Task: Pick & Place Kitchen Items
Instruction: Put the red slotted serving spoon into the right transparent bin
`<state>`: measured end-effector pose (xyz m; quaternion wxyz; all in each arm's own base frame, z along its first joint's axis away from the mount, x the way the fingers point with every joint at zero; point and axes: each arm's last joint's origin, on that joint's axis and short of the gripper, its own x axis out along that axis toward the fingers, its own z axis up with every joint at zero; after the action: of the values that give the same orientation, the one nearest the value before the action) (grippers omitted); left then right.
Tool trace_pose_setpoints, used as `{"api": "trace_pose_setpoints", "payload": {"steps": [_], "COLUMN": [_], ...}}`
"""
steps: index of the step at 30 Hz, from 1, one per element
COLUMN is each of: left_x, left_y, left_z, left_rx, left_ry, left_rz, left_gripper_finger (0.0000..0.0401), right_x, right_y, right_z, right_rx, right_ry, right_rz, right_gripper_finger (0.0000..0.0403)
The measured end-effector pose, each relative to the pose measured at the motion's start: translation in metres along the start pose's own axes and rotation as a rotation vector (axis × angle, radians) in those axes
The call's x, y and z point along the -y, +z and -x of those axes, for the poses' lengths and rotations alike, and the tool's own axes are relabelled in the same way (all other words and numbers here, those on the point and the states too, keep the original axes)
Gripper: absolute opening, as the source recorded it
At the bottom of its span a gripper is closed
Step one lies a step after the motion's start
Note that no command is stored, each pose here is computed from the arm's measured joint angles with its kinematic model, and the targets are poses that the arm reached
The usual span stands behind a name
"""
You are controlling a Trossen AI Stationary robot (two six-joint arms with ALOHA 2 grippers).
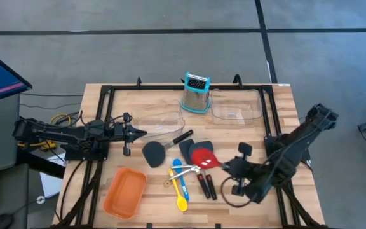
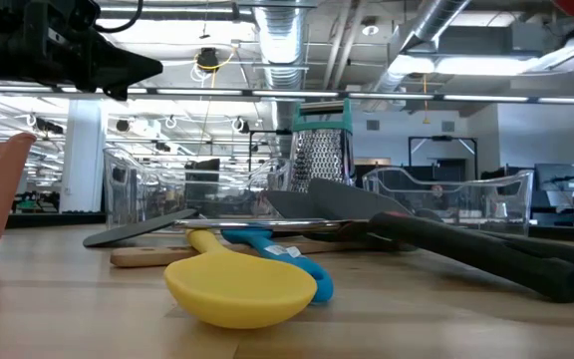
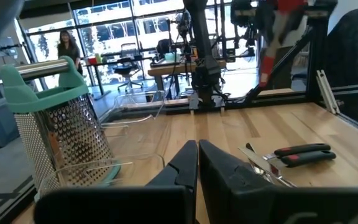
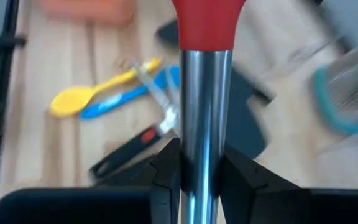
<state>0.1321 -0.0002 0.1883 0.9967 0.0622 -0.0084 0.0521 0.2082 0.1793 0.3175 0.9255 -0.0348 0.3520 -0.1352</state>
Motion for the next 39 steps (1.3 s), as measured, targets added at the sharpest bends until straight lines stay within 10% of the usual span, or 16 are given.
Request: {"api": "trace_pose_setpoints", "payload": {"steps": [8, 20, 39], "left_x": [0.000, 0.000, 0.000], "left_y": [0.000, 0.000, 0.000], "left_z": [0.000, 0.000, 0.000], "left_rx": [0.000, 0.000, 0.000], "left_ry": [0.001, 0.006, 0.005], "left_rz": [0.012, 0.012, -0.075], "left_gripper_finger": [0.0002, 0.0002, 0.0002], "right_x": [0.009, 0.067, 0.180], "right_y": [-0.008, -0.038, -0.024], "right_z": [0.030, 0.026, -0.033], "right_rx": [0.245, 0.494, 0.158], "right_ry": [-0.174, -0.431, -0.975], "right_rz": [0.104, -0.090, -0.214], "right_gripper_finger": [0.0067, 0.0067, 0.0067]}}
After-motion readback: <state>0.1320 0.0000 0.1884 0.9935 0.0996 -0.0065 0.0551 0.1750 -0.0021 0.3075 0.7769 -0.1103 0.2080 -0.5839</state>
